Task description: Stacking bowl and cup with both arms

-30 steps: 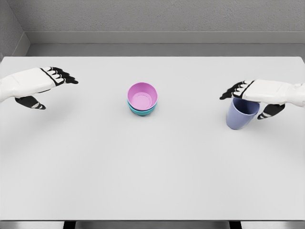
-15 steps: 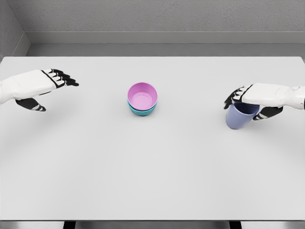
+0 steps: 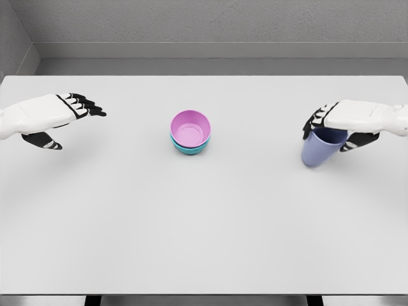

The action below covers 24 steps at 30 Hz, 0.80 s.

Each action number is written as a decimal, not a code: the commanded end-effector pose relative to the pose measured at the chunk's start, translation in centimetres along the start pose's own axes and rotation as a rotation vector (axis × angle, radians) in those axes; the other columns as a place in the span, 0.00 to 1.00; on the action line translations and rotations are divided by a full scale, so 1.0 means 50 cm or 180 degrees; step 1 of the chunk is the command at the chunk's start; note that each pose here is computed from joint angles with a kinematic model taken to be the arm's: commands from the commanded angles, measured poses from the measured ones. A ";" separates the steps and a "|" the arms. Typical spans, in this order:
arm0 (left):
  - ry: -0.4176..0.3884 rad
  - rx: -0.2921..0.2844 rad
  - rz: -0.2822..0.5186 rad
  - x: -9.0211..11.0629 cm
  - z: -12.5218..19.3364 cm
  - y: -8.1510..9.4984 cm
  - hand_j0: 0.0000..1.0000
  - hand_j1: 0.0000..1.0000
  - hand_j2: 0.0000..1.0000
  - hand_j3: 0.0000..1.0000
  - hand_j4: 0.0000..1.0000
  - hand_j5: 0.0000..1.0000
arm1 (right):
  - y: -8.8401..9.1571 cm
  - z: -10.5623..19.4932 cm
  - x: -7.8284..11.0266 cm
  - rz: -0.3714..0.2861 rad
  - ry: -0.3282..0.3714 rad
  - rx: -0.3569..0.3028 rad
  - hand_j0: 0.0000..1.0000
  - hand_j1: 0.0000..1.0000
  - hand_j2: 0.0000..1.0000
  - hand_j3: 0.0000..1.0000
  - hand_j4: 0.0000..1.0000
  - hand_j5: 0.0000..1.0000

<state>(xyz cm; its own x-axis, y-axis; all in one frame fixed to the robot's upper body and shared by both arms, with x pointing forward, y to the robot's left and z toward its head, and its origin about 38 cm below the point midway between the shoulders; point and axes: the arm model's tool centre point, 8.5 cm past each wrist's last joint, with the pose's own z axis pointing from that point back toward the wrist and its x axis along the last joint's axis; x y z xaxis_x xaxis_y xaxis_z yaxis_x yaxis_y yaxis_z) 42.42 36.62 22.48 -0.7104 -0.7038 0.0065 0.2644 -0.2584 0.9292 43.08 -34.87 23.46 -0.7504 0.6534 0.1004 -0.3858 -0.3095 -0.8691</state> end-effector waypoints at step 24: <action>-0.0006 0.0017 0.0010 0.001 0.000 0.003 1.00 1.00 1.00 1.00 1.00 1.00 | -0.095 -0.031 0.028 0.0208 -0.0162 -0.0307 0.67 0.67 0.67 0.67 0.67 0.67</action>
<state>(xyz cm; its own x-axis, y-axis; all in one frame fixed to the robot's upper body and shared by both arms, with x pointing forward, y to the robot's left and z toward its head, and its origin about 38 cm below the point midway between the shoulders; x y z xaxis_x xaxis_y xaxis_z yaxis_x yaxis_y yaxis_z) 42.40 36.52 22.53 -0.7126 -0.7016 0.0063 0.2624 -0.2581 0.9298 44.71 -32.02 27.20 -0.7933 0.6066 0.0513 -0.2816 -0.2909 -0.9144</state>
